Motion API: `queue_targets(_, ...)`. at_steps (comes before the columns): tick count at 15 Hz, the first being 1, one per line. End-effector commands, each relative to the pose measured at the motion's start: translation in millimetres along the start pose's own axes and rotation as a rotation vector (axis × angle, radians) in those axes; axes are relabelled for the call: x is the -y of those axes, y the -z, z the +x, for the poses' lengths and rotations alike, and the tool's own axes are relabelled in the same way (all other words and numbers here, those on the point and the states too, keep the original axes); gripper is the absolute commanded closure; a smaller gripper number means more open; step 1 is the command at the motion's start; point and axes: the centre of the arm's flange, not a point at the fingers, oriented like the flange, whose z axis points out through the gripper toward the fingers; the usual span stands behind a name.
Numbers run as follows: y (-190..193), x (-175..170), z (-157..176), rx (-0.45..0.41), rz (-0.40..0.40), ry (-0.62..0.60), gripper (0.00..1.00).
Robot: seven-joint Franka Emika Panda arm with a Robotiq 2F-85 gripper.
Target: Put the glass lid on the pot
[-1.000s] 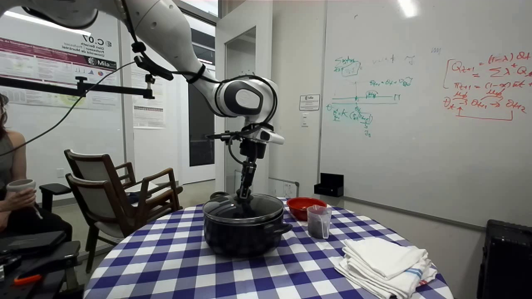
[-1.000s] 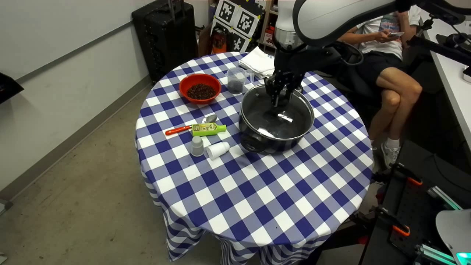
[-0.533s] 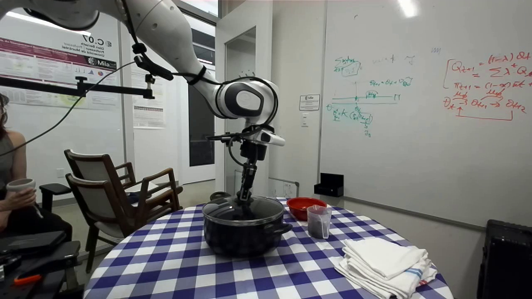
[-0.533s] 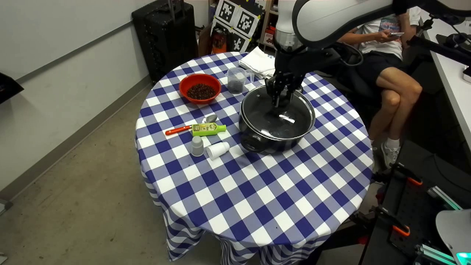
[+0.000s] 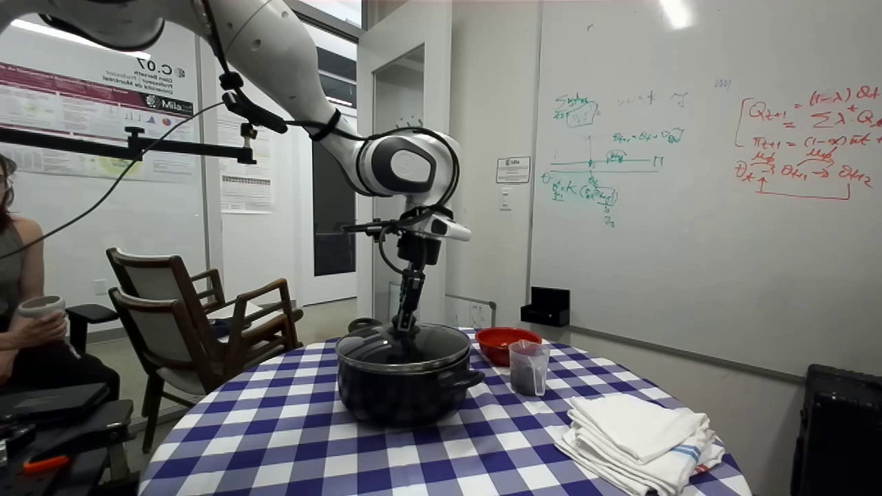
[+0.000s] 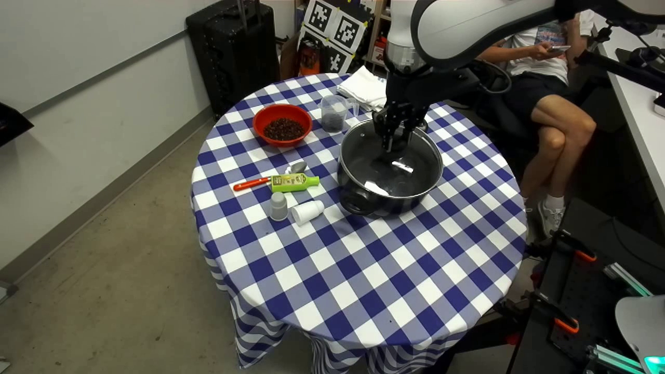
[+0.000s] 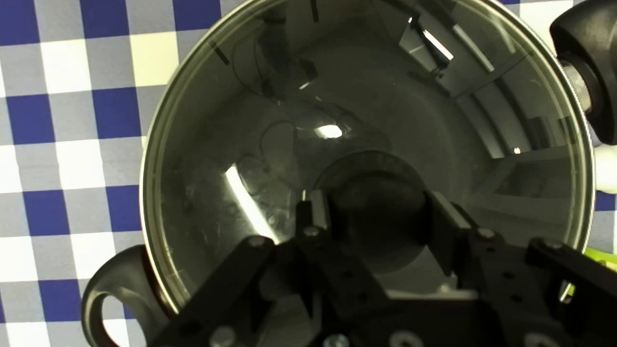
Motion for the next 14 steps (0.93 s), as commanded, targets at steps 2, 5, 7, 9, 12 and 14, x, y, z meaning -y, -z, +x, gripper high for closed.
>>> queue_targets(2,12.0,10.2,-2.4,-0.013,0.01,0.0,0.75)
queue_targets(5,10.7,10.8,-2.9,-0.011,0.016,0.0,0.75)
queue_targets(7,10.4,11.0,-3.0,-0.012,0.019,0.001,0.75)
queue_targets(9,9.6,10.9,-2.9,-0.01,0.021,-0.001,0.75)
queue_targets(12,8.7,9.8,-3.0,-0.006,0.027,-0.005,0.18)
queue_targets(14,9.3,10.1,-3.7,-0.006,0.034,-0.005,0.03)
